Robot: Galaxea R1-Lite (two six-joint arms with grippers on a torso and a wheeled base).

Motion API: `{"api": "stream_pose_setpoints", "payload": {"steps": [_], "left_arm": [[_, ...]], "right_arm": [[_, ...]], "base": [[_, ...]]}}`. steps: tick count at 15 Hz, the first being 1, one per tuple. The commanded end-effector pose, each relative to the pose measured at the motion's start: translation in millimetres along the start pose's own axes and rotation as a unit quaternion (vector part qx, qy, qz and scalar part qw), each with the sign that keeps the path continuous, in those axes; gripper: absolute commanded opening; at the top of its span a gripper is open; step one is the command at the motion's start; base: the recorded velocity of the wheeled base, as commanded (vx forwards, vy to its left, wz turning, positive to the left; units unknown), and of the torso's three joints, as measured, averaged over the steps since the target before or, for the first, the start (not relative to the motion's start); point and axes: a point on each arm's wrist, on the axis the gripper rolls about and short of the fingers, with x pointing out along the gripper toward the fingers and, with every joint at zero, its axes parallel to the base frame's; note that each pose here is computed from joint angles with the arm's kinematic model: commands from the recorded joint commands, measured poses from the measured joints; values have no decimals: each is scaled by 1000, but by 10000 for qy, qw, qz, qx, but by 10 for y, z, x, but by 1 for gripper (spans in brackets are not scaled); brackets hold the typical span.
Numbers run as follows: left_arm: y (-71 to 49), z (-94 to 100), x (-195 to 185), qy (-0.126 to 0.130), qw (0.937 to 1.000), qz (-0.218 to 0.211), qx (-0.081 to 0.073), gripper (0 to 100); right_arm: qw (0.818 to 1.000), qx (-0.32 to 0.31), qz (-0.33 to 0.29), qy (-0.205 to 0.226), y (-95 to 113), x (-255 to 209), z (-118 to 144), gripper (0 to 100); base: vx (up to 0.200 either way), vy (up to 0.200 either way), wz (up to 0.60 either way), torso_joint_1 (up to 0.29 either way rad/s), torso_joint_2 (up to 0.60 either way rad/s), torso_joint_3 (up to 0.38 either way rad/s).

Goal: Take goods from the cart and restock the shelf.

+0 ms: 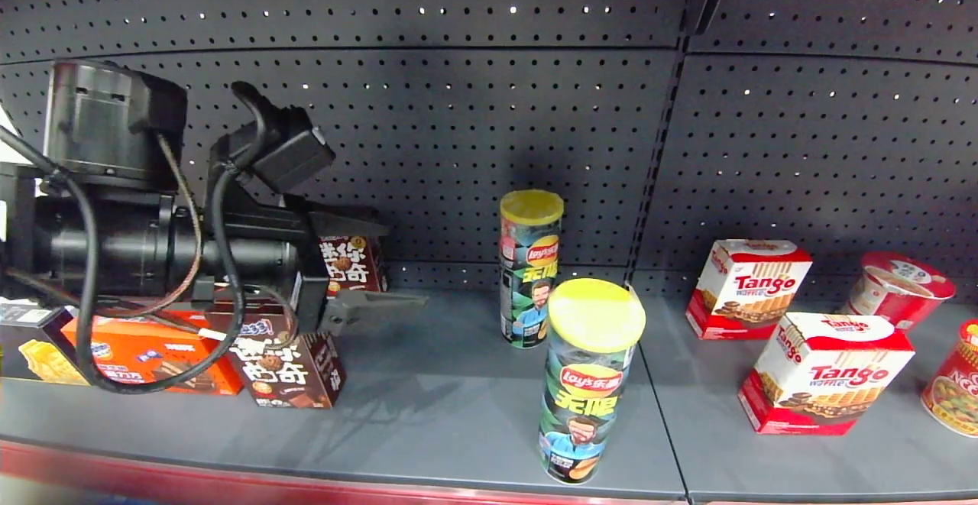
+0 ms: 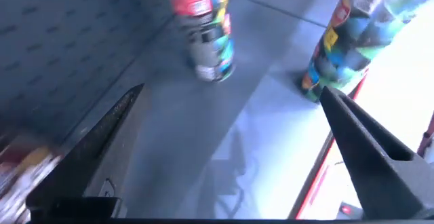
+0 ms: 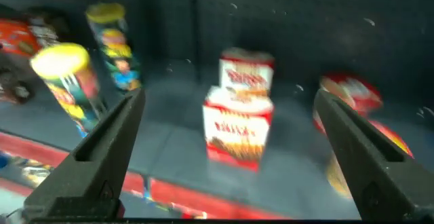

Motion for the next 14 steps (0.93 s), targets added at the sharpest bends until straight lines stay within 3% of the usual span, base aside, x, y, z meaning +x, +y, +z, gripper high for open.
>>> {"api": "stream_pose_setpoints", "payload": {"steps": [1, 4, 6, 8, 12, 14], "left_arm": [[-264, 24, -458, -86, 9970, 744, 176, 100], [-408, -40, -668, 29, 9902, 1384, 204, 100], [-442, -49, -727, -25, 9870, 1595, 205, 100], [-457, -71, -755, -249, 9792, 2007, 134, 100], [-506, -186, -768, -311, 9755, 2174, 150, 100], [-511, -208, -764, -287, 9750, 2204, 58, 100]], "right_arm": [[9958, 46, 636, 654, -28, 594, 51, 100], [9928, -48, 818, 872, 216, 1001, -52, 100], [9927, 53, 822, 878, 412, 1201, -159, 100], [9899, -68, 909, 1089, 755, 1416, -430, 100], [9852, -298, 990, 1370, 848, 1489, -573, 100], [9817, -625, 1098, 1424, 892, 1549, -604, 100]], "base": [[0, 0, 0, 0, 0, 0], [0, 0, 0, 0, 0, 0], [0, 0, 0, 0, 0, 0], [0, 0, 0, 0, 0, 0], [0, 0, 0, 0, 0, 0], [0, 0, 0, 0, 0, 0]]}}
